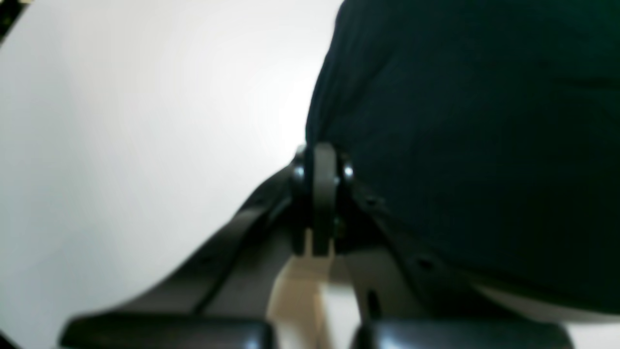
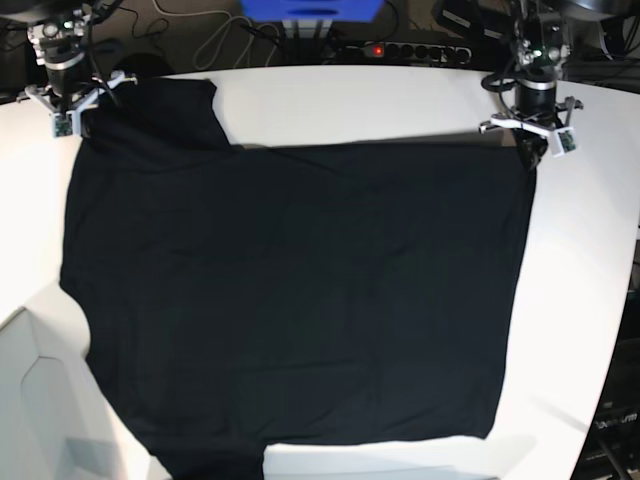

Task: Fold the T-shirt properly
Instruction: 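Pull both shoulder corners apart to stretch the shirt flat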

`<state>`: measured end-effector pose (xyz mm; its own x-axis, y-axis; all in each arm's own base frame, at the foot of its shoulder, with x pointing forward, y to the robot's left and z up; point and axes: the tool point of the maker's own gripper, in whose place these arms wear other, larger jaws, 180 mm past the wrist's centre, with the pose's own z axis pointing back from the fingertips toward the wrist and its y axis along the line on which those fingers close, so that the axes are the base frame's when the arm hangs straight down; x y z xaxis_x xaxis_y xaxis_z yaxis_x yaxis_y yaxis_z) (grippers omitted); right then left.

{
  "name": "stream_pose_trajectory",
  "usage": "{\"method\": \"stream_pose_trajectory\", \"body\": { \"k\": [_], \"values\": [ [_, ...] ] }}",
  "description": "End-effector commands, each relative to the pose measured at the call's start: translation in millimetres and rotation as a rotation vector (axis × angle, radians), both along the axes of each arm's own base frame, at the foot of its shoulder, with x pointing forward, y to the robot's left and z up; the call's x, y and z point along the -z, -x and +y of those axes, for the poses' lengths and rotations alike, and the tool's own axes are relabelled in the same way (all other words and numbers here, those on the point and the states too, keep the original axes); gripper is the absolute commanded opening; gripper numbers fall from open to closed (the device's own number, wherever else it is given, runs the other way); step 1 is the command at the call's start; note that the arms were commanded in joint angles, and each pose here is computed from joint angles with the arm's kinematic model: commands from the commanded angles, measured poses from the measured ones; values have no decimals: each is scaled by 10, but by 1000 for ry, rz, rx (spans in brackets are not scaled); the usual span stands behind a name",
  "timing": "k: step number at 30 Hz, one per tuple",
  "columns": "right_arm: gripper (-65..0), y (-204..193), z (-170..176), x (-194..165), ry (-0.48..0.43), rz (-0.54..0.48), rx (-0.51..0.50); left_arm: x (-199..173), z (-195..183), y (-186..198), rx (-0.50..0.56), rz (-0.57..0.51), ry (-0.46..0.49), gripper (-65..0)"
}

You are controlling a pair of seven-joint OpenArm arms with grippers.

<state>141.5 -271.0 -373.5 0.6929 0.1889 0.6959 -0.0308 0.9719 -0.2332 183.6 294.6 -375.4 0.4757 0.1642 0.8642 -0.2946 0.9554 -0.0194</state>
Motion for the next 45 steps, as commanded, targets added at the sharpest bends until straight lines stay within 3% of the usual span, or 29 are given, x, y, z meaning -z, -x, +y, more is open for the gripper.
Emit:
{"method": "stream_pose_trajectory", "body": {
  "k": [1,11,17,28,32,41,45],
  "values": [
    [-650,-47,17,-136,8,-46,-25,-119,24,-25,9,-35,-21,-649],
    [-650,257,156,-62,-20,45,-114,3,22,215,2,28,-14,-649],
    [-650,423,6,-59,-6,63,-39,74,13,402,-2,74,-11,-649],
    [-650,678,-23,-16,0,128,-33,71,161,616,-30,114,-38,-649],
    [-650,526,36,-94,-42,60,-29,-80,268,503,-48,66,-65,-649],
    [-650,-138,68,-385,-39,-135,-45,-349,259,69,-43,-65,-78,-649],
    [-650,-392,45,-435,-36,-158,-33,-403,283,-86,-54,-106,-76,-649]
  ]
}}
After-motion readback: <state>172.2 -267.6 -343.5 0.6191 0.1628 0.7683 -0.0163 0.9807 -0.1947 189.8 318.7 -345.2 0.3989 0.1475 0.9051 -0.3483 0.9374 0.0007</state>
